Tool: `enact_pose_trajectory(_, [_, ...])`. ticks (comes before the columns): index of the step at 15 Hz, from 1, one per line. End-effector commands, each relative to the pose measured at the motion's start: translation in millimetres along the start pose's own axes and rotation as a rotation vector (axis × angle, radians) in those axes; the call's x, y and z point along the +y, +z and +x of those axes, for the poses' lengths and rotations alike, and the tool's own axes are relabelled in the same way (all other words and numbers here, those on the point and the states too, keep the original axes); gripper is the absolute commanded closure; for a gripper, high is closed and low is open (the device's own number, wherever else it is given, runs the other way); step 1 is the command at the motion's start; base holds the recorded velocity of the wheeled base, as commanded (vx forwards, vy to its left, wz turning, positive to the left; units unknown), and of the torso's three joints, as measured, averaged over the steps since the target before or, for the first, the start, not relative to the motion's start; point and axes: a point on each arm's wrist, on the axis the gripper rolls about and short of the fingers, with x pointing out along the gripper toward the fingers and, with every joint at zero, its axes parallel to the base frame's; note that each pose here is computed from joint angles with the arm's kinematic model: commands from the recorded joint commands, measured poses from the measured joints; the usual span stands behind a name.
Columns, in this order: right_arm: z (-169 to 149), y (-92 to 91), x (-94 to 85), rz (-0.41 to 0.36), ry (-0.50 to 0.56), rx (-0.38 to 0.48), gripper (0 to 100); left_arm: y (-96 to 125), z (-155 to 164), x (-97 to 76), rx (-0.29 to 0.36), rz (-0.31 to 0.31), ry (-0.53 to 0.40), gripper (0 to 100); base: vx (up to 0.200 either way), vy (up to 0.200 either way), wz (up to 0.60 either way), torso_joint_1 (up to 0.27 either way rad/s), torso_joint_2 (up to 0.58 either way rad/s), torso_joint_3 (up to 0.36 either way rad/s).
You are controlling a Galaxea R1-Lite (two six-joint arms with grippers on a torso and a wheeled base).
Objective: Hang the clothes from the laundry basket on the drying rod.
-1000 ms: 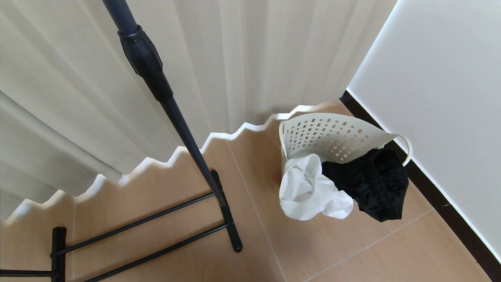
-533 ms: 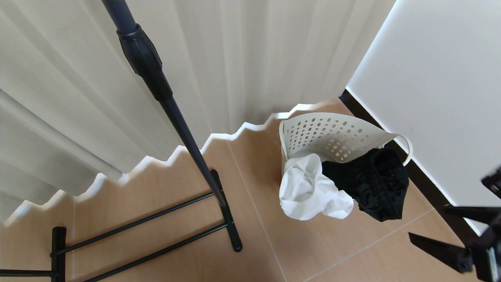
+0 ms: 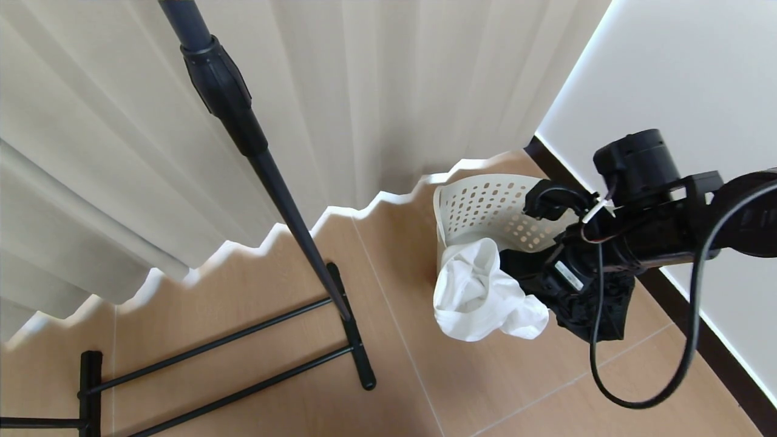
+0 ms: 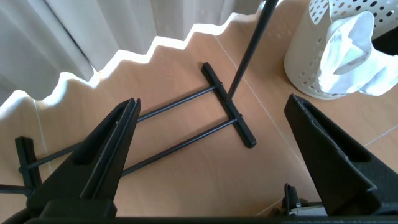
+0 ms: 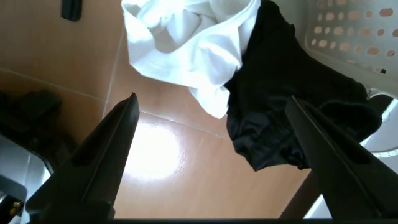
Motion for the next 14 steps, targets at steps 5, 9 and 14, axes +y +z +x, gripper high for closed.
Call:
enact_pose_trajectory(5, [92,28.5,-33.5,-0.084,-0.017,0.022,0,0,0,0.0,-0.001,0.000,0.000,0,0.000,0.000,0.00,0.000,0.00,0.000])
enact_pose_trajectory(9, [112,32.8,-47.1,-0.242,0.032,-0.035,0,0,0,0.0,-0.001,0.000,0.000,0,0.000,0.000,0.00,0.000,0.00,0.000])
enact_pose_trajectory(14, [135,45.4,-53.5,-0.425,0.058,-0.111,0,0,0,0.0,-0.001,0.000,0.000,0,0.000,0.000,0.00,0.000,0.00,0.000])
